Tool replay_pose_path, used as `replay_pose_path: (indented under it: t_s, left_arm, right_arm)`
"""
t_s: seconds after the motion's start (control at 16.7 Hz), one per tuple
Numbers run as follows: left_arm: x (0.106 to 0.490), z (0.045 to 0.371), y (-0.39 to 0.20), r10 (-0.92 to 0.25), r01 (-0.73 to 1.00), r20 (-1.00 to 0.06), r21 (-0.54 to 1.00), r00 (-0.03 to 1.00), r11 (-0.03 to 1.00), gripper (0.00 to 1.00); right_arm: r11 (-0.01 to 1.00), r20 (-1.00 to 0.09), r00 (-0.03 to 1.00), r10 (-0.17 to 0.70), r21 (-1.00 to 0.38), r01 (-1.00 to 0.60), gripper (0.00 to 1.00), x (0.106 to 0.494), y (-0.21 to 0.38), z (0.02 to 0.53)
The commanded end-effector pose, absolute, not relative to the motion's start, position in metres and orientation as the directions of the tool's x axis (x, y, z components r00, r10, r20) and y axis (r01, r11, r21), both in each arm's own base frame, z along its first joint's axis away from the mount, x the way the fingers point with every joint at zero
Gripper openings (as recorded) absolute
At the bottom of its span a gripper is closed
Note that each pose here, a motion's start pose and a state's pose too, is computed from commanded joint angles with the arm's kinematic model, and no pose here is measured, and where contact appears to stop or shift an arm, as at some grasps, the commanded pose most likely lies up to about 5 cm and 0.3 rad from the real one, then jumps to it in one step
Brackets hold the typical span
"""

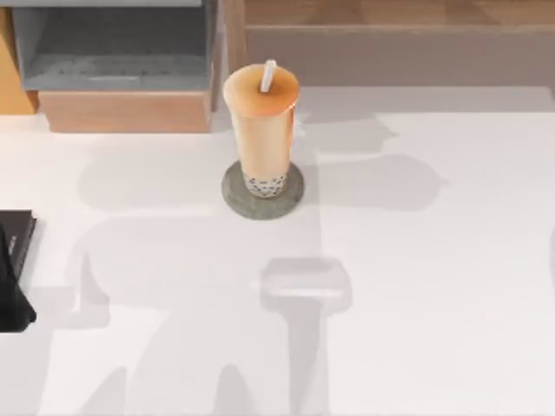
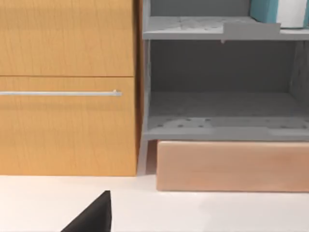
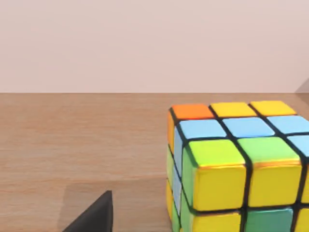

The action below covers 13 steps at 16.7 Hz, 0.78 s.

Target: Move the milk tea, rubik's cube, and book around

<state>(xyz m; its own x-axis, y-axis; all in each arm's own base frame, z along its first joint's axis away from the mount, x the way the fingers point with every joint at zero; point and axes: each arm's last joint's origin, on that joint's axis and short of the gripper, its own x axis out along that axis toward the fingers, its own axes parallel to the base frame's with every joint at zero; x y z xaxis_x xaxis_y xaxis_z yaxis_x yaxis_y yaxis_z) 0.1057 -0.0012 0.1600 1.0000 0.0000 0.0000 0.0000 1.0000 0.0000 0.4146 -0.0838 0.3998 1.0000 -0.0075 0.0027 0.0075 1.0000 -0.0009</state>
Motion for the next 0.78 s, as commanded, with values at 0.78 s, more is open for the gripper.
replay_pose_path:
  t_s: [0.78]
  left_arm:
    - [0.106, 0.160, -0.001, 0.000, 0.000, 0.000, 0.000, 1.000, 1.000, 1.00]
  right_arm:
    - [1.000, 0.023, 1.000, 0.004, -0.008, -0.004, 1.00, 0.208, -0.019, 0.364]
